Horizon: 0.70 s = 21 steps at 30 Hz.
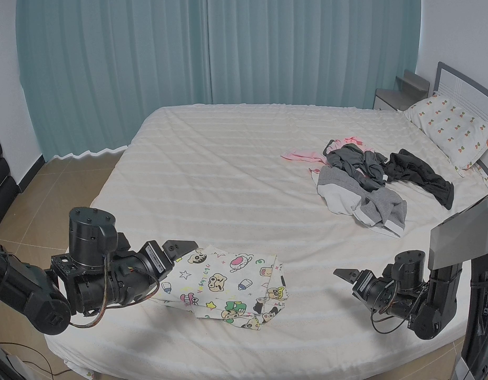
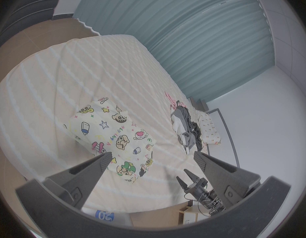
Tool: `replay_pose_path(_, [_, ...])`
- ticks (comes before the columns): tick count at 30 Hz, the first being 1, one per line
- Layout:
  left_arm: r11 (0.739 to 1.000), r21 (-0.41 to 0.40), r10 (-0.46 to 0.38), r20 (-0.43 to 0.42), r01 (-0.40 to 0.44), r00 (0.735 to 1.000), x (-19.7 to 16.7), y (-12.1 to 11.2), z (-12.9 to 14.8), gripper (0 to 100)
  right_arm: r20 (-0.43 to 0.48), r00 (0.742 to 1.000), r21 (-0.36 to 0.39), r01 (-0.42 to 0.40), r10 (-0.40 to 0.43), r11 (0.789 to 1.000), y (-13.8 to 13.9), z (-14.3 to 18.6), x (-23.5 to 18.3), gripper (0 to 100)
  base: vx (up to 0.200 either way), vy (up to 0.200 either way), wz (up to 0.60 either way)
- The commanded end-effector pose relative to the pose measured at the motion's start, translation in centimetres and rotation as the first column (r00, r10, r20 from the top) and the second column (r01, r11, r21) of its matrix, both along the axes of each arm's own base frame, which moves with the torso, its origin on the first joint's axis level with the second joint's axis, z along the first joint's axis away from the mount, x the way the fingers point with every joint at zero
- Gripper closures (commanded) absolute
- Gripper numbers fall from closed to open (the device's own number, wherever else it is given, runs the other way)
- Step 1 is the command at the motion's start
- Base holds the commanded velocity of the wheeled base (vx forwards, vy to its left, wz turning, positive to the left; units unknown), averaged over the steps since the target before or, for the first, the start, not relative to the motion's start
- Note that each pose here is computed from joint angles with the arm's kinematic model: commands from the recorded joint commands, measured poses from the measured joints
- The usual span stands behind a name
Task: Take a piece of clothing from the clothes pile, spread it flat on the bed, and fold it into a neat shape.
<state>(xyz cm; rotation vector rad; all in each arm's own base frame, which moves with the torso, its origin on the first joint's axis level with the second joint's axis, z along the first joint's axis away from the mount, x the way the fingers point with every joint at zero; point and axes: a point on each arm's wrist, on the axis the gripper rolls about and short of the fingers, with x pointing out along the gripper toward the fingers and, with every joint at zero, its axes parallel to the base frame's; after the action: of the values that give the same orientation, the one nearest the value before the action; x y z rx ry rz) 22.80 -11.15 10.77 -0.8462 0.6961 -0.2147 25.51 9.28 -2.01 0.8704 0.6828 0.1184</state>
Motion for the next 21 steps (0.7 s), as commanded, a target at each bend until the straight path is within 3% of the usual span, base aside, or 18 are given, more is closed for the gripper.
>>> replay_pose_path(1, [1.0, -0.007, 0.015, -0.007, -0.016, 1.0, 0.4, 0.7, -0.1, 0, 0.033, 0.999, -0.001, -0.03, 0.03, 1.0, 1.1, 0.4, 0.0, 0, 0.0, 0.2, 0.0])
replay_pose_path(8, [0.999, -0.005, 0.034, -0.007, -0.034, 0.999, 0.7, 1.2, -0.2, 0, 0.097, 0.99, -0.012, -0.105, 0.105, 0.994, 3.7, 0.6, 0.4, 0, 0.0, 0.2, 0.0])
replay_pose_path(16, [1.0, -0.012, 0.011, -0.042, -0.012, 0.999, 1.2, 1.3, -1.3, 0, 0.11, 0.976, -0.031, -0.188, 0.19, 0.982, 6.2, -0.4, 0.5, 0, 0.0, 0.2, 0.0])
replay_pose_path(21, [0.999, -0.039, -0.033, -0.075, 0.03, 0.997, 1.3, 1.5, -2.8, 0, 0.091, 0.962, -0.063, -0.251, 0.256, 0.966, 6.9, -1.6, 0.2, 0, 0.0, 0.0, 0.0])
